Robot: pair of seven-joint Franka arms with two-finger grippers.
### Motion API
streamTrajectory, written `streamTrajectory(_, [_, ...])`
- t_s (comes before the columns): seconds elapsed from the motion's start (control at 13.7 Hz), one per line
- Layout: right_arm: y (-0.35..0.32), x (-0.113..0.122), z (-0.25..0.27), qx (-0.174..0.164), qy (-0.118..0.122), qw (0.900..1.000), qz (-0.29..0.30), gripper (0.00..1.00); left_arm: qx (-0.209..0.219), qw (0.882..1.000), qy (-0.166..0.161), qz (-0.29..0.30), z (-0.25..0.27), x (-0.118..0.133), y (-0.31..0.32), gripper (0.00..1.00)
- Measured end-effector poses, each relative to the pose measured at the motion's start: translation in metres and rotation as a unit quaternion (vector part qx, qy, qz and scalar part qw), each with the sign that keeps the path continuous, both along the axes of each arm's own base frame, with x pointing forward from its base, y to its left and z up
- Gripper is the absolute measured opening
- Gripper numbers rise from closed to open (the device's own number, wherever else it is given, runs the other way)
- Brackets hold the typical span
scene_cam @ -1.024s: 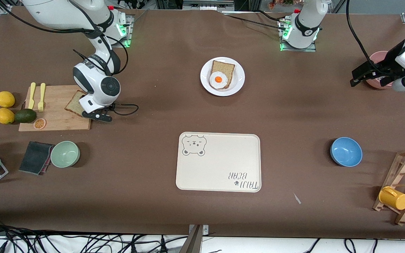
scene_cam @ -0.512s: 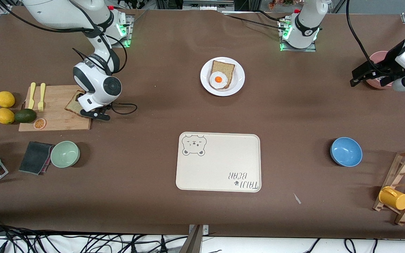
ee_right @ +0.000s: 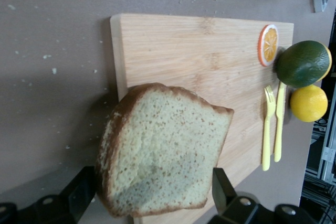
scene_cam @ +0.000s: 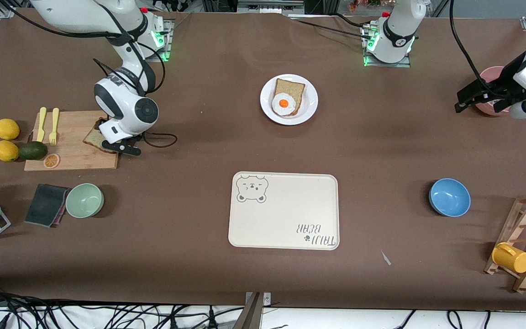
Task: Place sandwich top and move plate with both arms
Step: 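Lower the right gripper and pinch the bread slice's crust edge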
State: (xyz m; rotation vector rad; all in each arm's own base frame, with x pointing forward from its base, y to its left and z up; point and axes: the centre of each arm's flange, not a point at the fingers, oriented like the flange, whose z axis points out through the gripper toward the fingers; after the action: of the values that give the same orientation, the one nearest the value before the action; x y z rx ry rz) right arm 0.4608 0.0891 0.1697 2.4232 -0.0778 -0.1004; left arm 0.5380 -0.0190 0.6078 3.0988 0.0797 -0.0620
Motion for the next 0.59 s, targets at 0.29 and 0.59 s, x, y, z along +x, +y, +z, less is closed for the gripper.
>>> streamTrajectory(0.29, [0.0026,-0.0024,-0.0065,0.009,0.001,1.000,0.007,0.86,0.000,1.000,0.000,0.000,0.0000,0.0000,0.0000,1.00])
streamTrajectory(0.59, [0.0034,-0.0029,-0.0097,0.011,0.002,1.000,0.010,0.70,0.000,1.000,0.000,0.000,-0.0001,0.0000,0.0000,1.00])
